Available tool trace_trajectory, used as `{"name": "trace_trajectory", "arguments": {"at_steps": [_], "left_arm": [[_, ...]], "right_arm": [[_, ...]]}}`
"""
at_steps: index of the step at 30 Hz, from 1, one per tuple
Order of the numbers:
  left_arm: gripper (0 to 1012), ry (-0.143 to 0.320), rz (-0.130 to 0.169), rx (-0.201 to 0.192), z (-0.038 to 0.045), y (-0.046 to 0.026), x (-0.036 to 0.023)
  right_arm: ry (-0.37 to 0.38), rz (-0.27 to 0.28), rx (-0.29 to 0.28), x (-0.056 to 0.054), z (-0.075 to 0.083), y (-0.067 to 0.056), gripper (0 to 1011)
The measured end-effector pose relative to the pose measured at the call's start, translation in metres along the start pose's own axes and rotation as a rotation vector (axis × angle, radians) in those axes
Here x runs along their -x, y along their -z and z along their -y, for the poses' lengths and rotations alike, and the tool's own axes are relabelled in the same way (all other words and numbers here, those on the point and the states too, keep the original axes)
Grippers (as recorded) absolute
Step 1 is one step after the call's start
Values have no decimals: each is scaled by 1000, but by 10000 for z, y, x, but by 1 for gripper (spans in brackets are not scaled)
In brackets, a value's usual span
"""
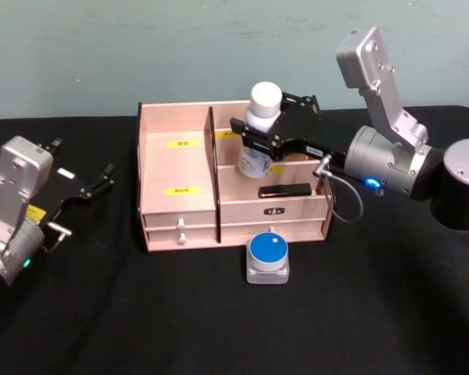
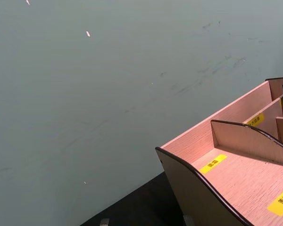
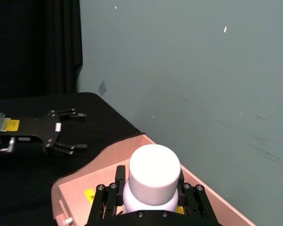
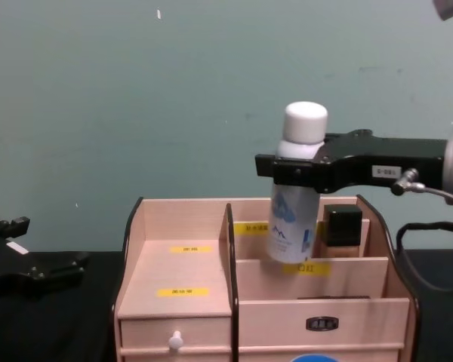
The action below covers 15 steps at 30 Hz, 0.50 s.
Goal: Pick up the facial cleanser and watermelon frost from the table and place them into the tiered storage box.
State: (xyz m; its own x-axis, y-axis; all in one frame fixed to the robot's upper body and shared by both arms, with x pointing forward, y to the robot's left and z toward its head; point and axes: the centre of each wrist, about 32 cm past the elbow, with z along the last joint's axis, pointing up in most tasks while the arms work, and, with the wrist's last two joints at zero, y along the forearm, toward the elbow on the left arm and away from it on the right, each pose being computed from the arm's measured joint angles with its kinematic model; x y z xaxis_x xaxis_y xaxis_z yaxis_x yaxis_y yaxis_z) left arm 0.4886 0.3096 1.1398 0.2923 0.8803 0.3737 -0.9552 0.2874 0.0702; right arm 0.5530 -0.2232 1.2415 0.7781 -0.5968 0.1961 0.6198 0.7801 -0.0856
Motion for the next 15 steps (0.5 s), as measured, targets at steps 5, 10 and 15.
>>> {"name": "trace_trajectory", "arguments": {"at_steps": [5,10,15], "left_arm": [[1010,0,0,0,0,0,0],[1009,0,0,0,0,0,0],[1010,0,0,0,0,0,0]], "right_arm": [[10,-4,-6,-58,-88,26,601],[16,0,-2,-102,-162,49,601],[20,0,-1,-141,-210,72,601]]}}
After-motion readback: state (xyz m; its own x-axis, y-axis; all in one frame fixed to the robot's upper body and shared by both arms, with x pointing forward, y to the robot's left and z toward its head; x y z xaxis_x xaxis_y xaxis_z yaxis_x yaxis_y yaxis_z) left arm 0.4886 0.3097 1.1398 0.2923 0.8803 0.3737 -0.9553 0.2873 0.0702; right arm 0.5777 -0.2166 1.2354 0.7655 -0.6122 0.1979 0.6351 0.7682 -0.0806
